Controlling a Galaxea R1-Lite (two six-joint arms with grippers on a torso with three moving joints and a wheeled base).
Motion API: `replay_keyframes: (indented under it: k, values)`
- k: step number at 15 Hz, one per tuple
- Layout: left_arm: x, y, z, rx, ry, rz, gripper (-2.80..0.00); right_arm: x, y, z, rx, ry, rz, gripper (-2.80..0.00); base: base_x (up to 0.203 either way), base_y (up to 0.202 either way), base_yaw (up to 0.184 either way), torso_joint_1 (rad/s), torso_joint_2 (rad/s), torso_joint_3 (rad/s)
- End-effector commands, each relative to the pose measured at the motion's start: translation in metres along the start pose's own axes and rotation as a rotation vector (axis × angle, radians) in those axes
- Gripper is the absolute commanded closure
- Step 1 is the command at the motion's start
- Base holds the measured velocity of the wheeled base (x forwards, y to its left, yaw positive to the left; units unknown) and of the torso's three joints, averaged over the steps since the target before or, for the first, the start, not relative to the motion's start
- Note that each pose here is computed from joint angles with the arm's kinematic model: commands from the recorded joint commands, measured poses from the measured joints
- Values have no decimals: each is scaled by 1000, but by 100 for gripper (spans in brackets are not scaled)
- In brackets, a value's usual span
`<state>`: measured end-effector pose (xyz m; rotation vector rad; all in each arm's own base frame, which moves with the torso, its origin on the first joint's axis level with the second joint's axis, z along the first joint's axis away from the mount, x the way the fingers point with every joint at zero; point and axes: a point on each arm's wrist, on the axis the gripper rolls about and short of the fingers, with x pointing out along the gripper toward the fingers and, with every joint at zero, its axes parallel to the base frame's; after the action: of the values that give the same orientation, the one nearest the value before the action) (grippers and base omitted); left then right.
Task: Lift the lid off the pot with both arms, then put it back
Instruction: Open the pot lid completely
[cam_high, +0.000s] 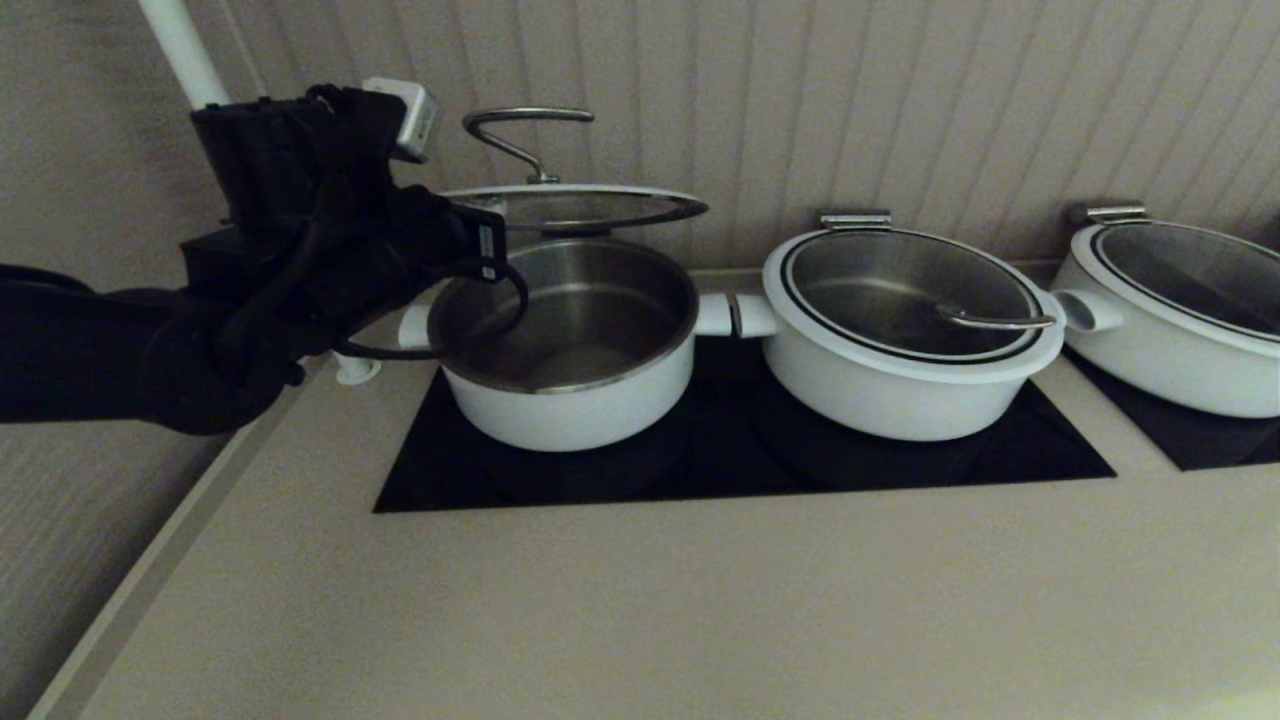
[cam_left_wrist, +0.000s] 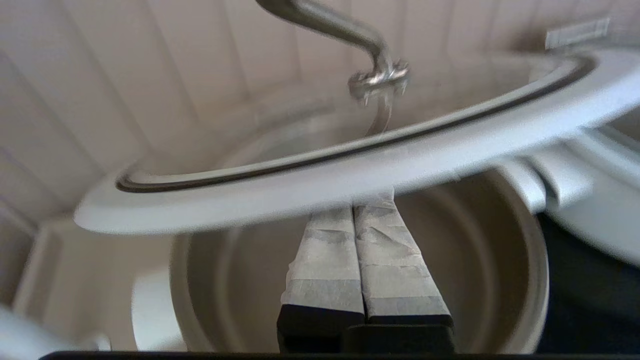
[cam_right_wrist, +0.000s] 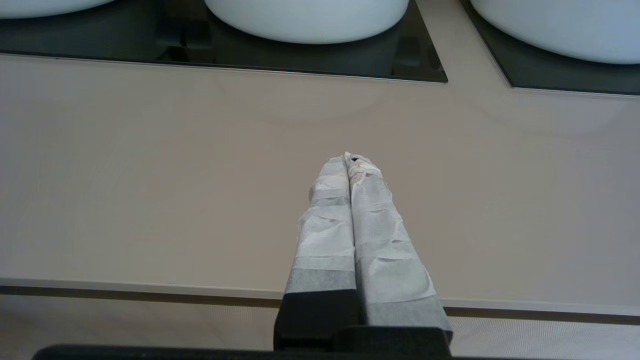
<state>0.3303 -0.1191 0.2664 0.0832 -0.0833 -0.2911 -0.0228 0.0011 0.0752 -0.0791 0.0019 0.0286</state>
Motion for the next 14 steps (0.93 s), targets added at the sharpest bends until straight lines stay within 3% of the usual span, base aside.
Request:
replay_keyframes:
  k: [1, 6, 14]
  values:
    - [2, 0, 1, 1, -34, 17, 0, 0, 0, 0, -1, 0, 1, 0, 0, 0, 0, 0, 0, 0]
    - [2, 1, 3, 0, -45, 40, 0, 0, 0, 0, -1, 1, 2, 0, 0, 0, 0, 0, 0, 0]
    - [14, 1, 0, -6, -170, 81, 0, 0, 0, 0, -1, 1, 1, 0, 0, 0, 0, 0, 0, 0]
